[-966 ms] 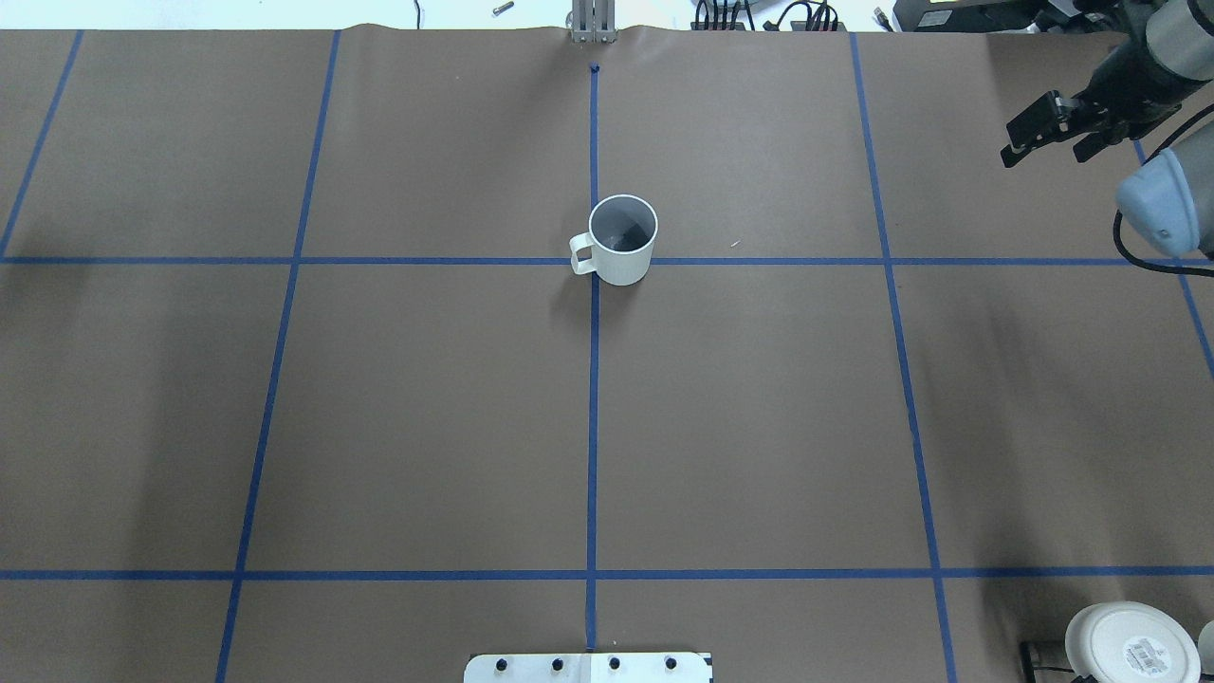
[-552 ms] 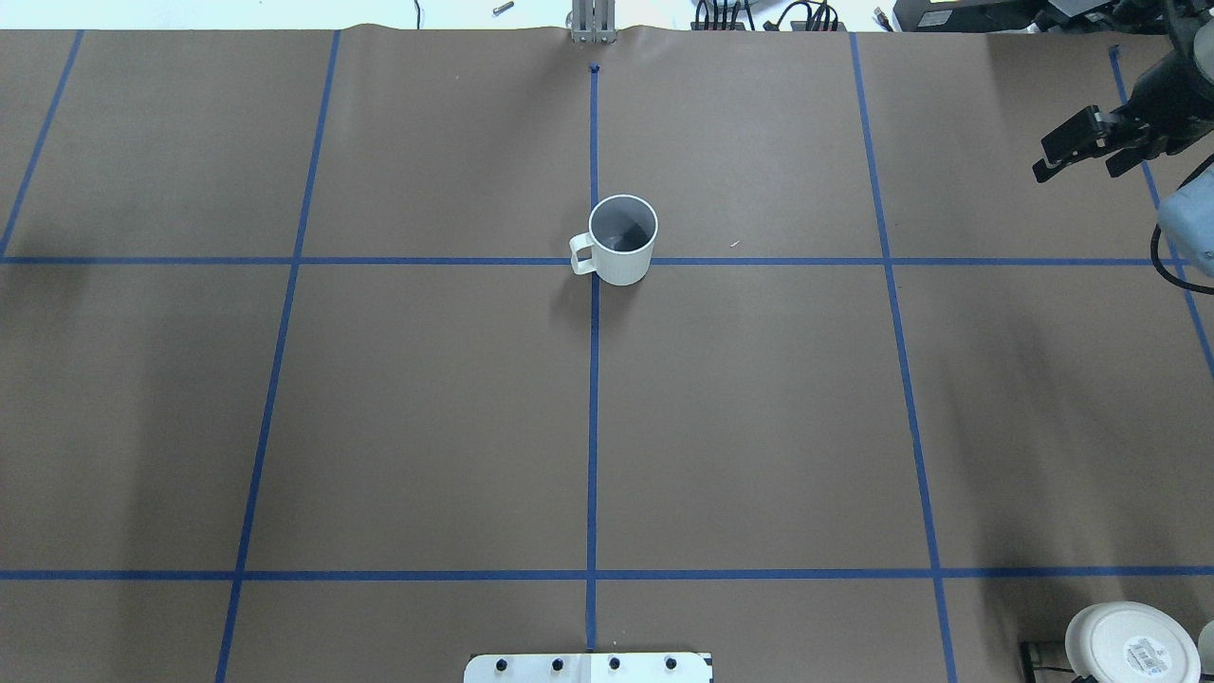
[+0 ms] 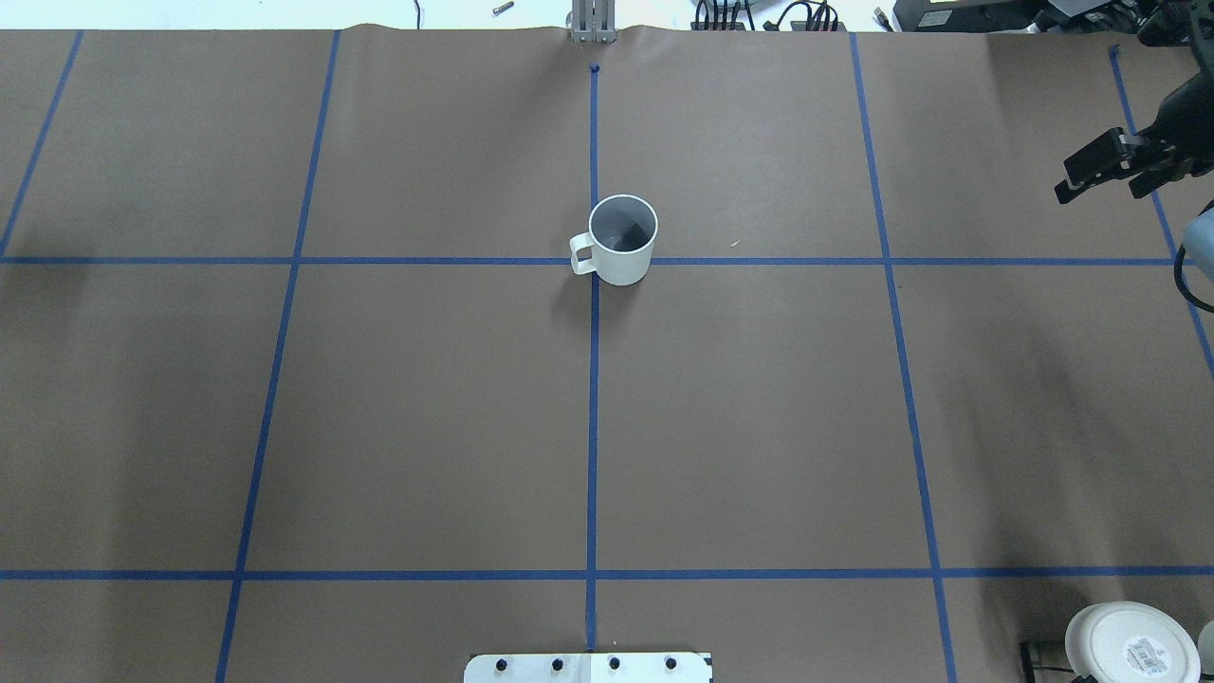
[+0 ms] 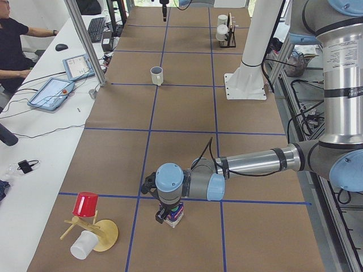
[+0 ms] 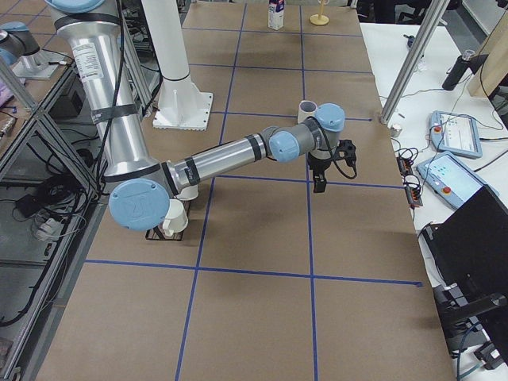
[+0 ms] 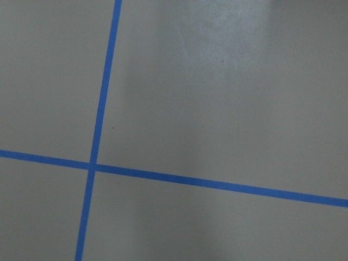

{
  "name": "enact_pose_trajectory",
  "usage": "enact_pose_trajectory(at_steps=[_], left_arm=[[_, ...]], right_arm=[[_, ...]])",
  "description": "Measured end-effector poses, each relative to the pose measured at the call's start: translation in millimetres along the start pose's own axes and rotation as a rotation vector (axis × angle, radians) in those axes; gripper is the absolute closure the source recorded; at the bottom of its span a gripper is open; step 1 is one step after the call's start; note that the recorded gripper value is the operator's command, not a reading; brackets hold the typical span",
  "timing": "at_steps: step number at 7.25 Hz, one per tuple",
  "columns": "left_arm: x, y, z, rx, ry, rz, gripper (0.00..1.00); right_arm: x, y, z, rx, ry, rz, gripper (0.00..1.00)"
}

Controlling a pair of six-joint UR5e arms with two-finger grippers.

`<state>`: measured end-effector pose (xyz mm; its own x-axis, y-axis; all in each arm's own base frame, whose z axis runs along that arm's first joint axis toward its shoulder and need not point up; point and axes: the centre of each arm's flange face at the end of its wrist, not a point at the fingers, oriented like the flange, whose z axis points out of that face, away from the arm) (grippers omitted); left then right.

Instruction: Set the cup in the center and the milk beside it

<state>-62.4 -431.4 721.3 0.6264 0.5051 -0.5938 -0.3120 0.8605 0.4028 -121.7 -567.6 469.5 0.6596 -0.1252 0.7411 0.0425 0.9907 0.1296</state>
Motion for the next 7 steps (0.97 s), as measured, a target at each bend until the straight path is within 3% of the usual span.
enact_pose_trajectory(at_steps=[1, 4, 5, 7], left_arm=[[2.1, -5.3, 0.3, 0.014, -0.003, -0.017, 1.0], [8.4, -23.6, -9.4, 0.045, -0.012, -0.028, 1.0], [14.8, -40.8, -22.1, 0.048, -0.013, -0.029, 1.0], [38.3, -110.1, -71.4, 0.032, -0.006, -0.061, 1.0]], right_arm=[[8.5, 8.5, -0.2, -0.004, 0.004, -0.01, 0.0], [16.8, 15.0, -0.9, -0.007, 0.008, -0.013, 0.0], [18.0, 15.8, -0.8, -0.008, 0.009, -0.011, 0.0], [29.8, 23.0, -0.6, -0.018, 0.01, 0.012, 0.0]])
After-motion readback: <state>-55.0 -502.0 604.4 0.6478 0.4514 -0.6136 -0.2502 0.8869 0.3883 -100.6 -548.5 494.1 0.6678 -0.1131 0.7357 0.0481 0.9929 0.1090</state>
